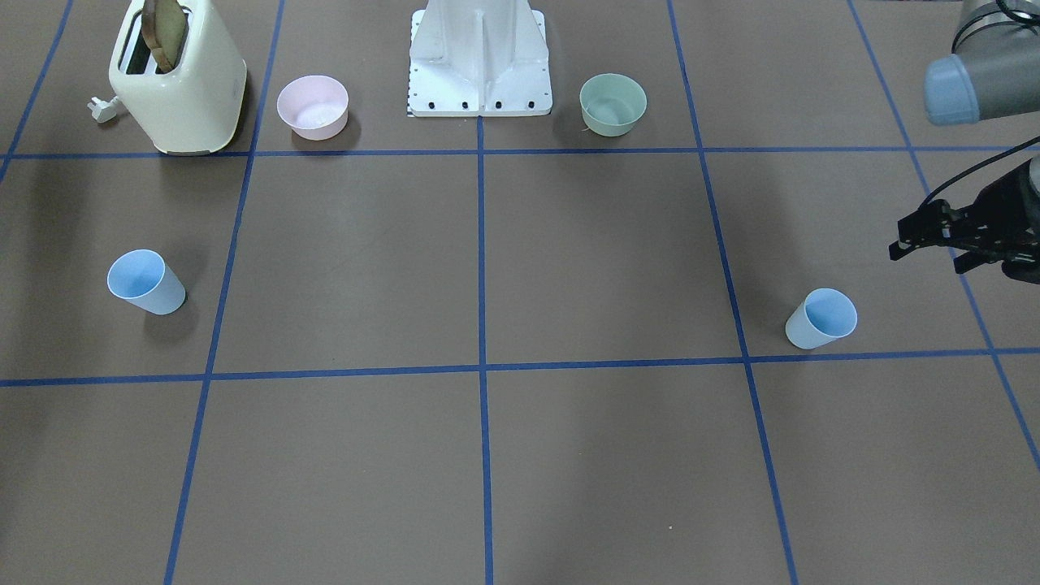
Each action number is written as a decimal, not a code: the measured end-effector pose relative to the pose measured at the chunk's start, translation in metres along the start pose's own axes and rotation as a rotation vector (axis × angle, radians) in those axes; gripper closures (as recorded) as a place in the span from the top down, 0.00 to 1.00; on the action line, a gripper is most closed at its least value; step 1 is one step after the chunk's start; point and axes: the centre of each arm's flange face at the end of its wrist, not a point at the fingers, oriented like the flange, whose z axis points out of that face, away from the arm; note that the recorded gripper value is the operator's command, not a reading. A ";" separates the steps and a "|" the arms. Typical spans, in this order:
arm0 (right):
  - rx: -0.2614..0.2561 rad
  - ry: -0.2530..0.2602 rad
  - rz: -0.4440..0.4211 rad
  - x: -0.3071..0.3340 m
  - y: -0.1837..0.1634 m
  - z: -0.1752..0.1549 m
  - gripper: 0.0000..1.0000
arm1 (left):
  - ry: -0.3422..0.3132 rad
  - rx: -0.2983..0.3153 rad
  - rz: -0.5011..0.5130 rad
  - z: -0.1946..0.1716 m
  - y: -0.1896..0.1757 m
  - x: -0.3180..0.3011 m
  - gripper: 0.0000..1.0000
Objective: Stack blue cups with both arms
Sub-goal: 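Lower the left gripper onto its blue cup while the right descends to the other, then close both grippers on the rims of the two blue cups, then carry the left cup toward the table centre while the right gripper lifts its cup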
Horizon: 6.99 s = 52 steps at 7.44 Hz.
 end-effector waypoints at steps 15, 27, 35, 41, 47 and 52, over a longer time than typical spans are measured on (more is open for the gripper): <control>-0.032 -0.159 -0.201 -0.158 0.007 0.065 0.99 | 0.026 -0.032 -0.003 0.091 -0.045 0.009 0.76; -0.086 -0.077 -0.248 -0.177 0.019 0.119 0.68 | 0.026 -0.078 0.017 0.118 -0.035 0.016 0.00; -0.127 -0.057 -0.227 -0.182 0.010 0.131 0.15 | 0.049 -0.051 0.036 0.100 -0.046 0.043 0.00; -0.115 -0.056 -0.191 -0.176 -0.010 0.110 0.13 | 0.092 -0.013 -0.189 0.046 -0.091 0.148 0.00; -0.144 -0.074 -0.115 -0.252 -0.093 0.040 0.13 | 0.095 -0.067 -0.281 0.082 -0.091 0.348 0.00; -0.143 -0.111 -0.052 -0.312 -0.129 -0.005 0.14 | 0.052 -0.061 -0.285 0.126 -0.099 0.445 0.00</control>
